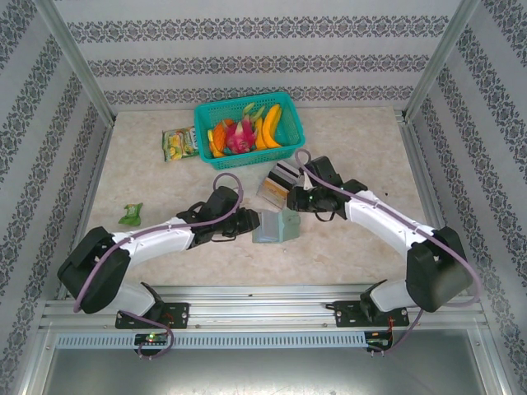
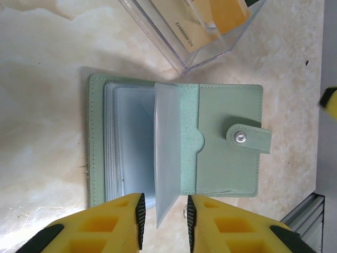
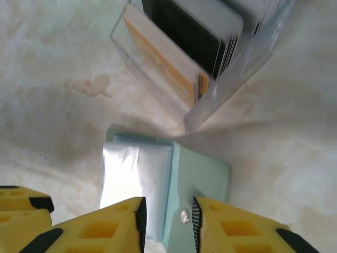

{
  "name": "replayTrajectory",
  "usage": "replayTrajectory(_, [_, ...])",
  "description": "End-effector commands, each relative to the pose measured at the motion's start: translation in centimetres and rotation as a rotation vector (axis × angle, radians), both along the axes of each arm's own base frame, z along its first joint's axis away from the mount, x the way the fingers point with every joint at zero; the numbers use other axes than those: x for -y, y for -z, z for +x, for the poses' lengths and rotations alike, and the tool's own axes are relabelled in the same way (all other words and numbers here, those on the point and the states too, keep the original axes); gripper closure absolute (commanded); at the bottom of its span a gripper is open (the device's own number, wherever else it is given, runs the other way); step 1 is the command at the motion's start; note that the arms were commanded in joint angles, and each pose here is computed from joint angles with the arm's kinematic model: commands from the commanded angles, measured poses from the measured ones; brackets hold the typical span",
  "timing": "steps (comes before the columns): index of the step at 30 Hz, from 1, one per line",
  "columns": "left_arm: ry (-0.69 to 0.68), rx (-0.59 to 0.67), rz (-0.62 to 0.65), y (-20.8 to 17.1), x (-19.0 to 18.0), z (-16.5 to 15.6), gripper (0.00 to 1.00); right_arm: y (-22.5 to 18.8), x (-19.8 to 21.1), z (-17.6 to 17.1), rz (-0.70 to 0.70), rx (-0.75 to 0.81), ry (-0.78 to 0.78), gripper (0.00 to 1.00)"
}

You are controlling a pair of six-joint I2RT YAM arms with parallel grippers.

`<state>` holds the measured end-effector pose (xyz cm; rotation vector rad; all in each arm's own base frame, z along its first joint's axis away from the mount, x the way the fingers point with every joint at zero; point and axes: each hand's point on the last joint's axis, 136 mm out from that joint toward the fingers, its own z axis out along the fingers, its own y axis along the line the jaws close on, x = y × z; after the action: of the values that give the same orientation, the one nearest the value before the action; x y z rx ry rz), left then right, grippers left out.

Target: Put the credit cards into the card holder

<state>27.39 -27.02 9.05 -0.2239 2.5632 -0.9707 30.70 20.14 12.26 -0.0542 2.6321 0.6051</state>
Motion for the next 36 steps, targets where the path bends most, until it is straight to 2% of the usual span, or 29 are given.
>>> replayTrajectory(1, [-0.002, 0.023, 0.011, -0.9, 0.1, 1.4, 0.69, -1.3, 0.9, 1.9, -0.103, 0.058, -0.029, 0.68])
replayTrajectory(7, [-0.049, 0.029, -0.036, -1.7, 0.5, 4.5, 0.62, -1.8, 1.9, 6.3, -0.256, 0.134, -0.026, 0.66])
replayTrajectory(9, [-0.100, 0.011, -0.053, -1.4, 0.2, 6.3, 0.52, -1.7, 2.0, 7.7, -0.246, 0.141, -0.031, 0.65])
replayTrajectory(15, [-0.165, -0.095, -0.037, 0.8, 0.8, 9.9, 0.52, -1.5, 1.4, 9.0, -0.210, 0.078, -0.095, 0.64])
replayTrajectory(18, [-0.202, -0.136, -0.019, 2.3, 1.0, 10.9, 0.54, -1.4, 0.9, 9.3, -0.213, 0.091, -0.135, 0.63])
replayTrajectory(23, [-0.209, -0.140, -0.082, 2.7, 2.5, 12.3, 0.51, -1.3, 0.0, 9.5, -0.221, 0.118, -0.209, 0.59])
replayTrajectory(28, [-0.231, -0.156, -0.060, 3.6, 2.4, 12.8, 0.48, -0.3, -0.7, 9.7, -0.302, 0.110, -0.278, 0.60])
replayTrajectory(30, [-0.227, -0.155, -0.074, 3.8, 2.6, 13.0, 0.49, 0.1, -1.0, 10.1, -0.328, 0.116, -0.293, 0.60])
replayTrajectory(36, [-0.243, -0.184, -0.075, 5.2, 2.8, 13.2, 0.46, 0.8, -2.0, 10.7, -0.358, 0.111, -0.322, 0.60])
